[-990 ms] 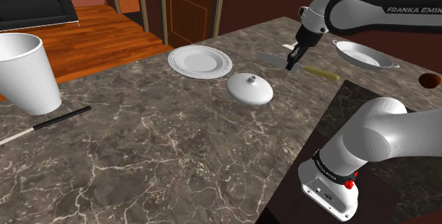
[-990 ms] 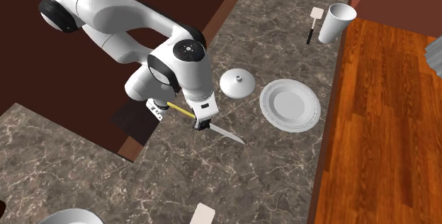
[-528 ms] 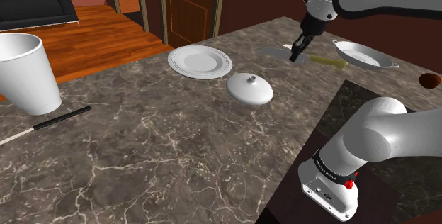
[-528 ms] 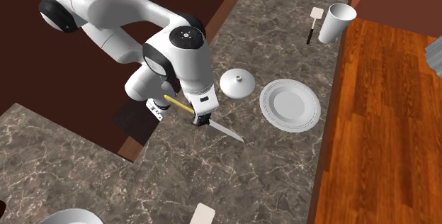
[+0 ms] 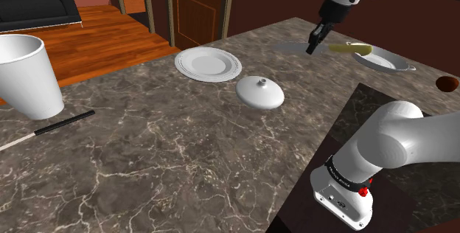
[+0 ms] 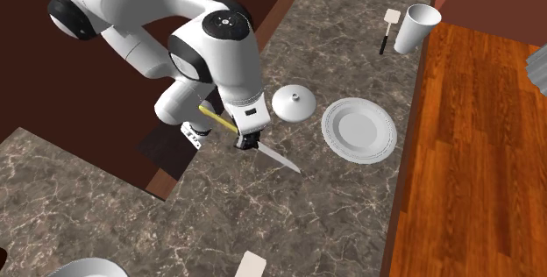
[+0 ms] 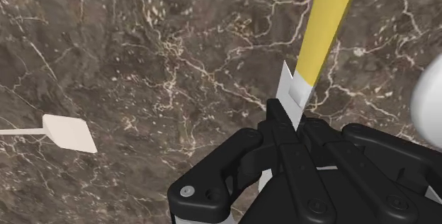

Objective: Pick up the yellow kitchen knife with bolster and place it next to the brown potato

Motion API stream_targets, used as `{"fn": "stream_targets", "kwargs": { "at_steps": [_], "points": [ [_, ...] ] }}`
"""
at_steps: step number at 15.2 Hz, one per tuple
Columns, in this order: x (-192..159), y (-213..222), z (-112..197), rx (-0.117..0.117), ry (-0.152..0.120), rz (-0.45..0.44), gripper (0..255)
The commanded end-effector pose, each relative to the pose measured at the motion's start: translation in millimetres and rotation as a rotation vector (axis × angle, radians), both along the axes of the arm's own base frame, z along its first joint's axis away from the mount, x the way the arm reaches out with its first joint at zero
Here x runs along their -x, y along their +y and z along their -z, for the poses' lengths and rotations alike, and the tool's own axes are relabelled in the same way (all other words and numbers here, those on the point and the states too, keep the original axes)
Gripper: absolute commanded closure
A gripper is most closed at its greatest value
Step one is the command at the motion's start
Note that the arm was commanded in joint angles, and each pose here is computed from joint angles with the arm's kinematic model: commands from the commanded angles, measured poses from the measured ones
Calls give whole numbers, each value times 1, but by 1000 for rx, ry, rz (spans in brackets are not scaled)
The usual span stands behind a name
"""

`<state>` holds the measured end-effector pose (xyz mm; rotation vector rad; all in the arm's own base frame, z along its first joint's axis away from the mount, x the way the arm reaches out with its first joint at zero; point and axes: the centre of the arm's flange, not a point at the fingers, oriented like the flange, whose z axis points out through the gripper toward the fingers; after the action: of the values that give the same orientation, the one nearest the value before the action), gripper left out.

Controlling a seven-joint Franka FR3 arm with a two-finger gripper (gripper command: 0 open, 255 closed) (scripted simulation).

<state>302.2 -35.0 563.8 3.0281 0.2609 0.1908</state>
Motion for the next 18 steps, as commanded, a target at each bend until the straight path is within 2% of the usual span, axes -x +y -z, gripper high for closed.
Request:
{"fn": "stream_targets", "kwargs": {
  "at_steps": [1,5,18],
  "points": [
    [0,0,-10,0,0,0,255],
    [0,0,-31,0,0,0,255],
    [108,-134,-31,0,0,0,255]
  ]
}}
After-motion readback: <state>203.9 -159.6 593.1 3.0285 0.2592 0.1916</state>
